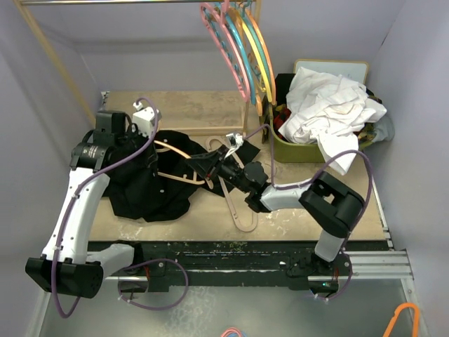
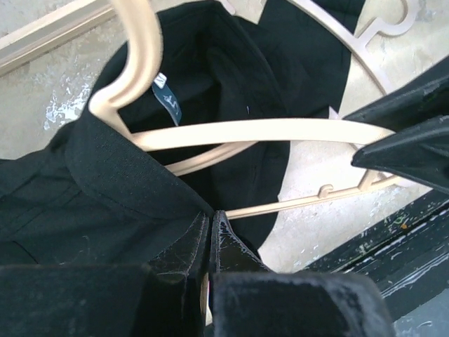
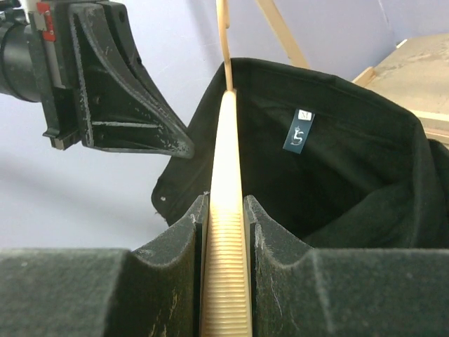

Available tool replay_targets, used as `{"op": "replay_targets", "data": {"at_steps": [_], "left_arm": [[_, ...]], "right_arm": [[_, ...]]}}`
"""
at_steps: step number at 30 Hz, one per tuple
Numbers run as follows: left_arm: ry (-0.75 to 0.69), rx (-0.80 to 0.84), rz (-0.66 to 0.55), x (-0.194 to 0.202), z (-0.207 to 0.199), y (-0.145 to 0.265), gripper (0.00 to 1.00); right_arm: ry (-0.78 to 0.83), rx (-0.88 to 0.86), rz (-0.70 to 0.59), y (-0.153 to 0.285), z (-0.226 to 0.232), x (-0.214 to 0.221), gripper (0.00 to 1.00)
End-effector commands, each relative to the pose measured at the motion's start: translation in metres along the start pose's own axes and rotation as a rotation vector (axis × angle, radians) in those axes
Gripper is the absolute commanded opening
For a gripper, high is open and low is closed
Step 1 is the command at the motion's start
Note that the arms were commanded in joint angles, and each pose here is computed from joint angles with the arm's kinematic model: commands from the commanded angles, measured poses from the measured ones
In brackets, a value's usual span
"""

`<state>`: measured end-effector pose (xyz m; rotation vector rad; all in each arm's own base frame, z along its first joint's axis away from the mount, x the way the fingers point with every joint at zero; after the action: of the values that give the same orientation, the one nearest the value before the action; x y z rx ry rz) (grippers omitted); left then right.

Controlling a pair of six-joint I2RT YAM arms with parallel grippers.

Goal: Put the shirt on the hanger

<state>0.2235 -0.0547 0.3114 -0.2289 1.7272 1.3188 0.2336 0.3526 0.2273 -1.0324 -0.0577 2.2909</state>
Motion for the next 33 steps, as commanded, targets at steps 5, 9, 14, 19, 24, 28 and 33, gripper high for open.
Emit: {"op": "replay_targets", "data": {"at_steps": [5, 9, 14, 19, 24, 28, 33], "left_arm": [[-0.308, 0.466, -0.081, 0.027, -0.028, 0.023, 0.46], [-0.31, 0.545, -0.195, 0.007, -0.011, 0.04, 0.99], [-0.361, 0.46, -0.236, -0.005, 0.04, 0.038, 0.99], [-0.425, 0.486, -0.269, 0.003, 0.075, 0.009, 1.0], [-0.377, 0.549, -0.244, 0.003, 0.099, -0.025, 0.97], [-0.354, 0.569, -0.22, 0.005, 0.116, -0.045, 0.94], [-0.343, 0.594, -0.212, 0.007, 0.132, -0.066, 0.94]], "right_arm": [[-0.029, -0.239, -0.219, -0.007, 0.015, -0.012, 0.0], [0.0, -0.227, -0.215, -0.008, -0.001, -0.004, 0.0], [0.011, -0.234, -0.191, -0.01, -0.011, -0.004, 0.0], [0.02, -0.246, -0.175, -0.007, -0.016, -0.005, 0.0], [0.033, -0.273, -0.178, -0.005, -0.017, -0.005, 0.0], [0.043, -0.286, -0.171, -0.006, -0.016, -0.005, 0.0], [0.05, -0.288, -0.179, -0.009, -0.017, -0.008, 0.0]]}}
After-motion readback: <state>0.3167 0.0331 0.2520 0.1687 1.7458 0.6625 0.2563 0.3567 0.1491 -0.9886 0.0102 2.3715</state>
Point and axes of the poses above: each gripper's point midway between its finger pads, its own y axis back along the fingers, its own z axis along the line the jaws close on, x = y × z, the point moved 8 cm from there along y, back along the fingers, and after that the axes turned 9 degrees about -y, right-handed, at the moved point
